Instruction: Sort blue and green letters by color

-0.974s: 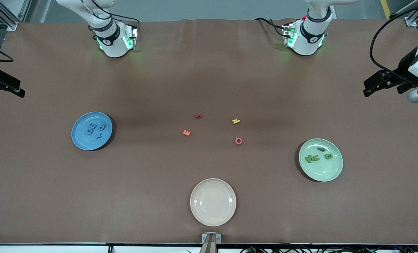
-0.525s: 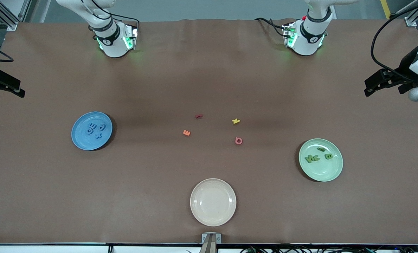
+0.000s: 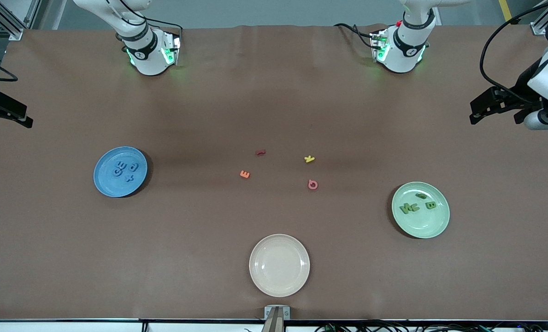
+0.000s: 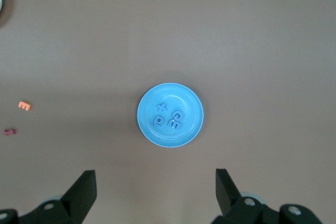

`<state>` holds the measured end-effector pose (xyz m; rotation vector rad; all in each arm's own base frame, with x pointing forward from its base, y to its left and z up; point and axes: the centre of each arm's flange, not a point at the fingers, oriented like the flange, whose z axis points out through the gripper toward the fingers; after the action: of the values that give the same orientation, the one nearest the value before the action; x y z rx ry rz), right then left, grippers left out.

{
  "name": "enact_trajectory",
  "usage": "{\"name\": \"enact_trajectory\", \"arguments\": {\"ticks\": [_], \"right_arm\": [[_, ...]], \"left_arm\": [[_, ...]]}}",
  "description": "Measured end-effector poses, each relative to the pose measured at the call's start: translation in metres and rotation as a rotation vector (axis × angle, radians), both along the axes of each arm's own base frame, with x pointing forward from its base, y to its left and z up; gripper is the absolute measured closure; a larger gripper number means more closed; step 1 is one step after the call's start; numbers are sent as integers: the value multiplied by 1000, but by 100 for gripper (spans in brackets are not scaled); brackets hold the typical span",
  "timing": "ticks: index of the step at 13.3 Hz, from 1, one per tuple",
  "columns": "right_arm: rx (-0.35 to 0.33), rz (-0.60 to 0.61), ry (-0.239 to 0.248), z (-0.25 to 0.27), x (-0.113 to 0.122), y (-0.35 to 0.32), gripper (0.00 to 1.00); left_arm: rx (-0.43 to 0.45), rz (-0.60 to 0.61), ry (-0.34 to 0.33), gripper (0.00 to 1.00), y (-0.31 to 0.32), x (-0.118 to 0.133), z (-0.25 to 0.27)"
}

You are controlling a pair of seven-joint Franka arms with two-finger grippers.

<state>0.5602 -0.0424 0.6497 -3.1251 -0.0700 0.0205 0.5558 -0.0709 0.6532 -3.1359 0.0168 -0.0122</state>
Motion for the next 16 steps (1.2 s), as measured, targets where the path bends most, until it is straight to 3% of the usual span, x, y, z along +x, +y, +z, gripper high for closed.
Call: {"name": "enact_trajectory", "arguments": {"ticks": [16], "right_arm": [[0, 2, 0, 0, 0, 1, 0]], "left_arm": [[29, 55, -4, 0, 6, -3, 4]]}}
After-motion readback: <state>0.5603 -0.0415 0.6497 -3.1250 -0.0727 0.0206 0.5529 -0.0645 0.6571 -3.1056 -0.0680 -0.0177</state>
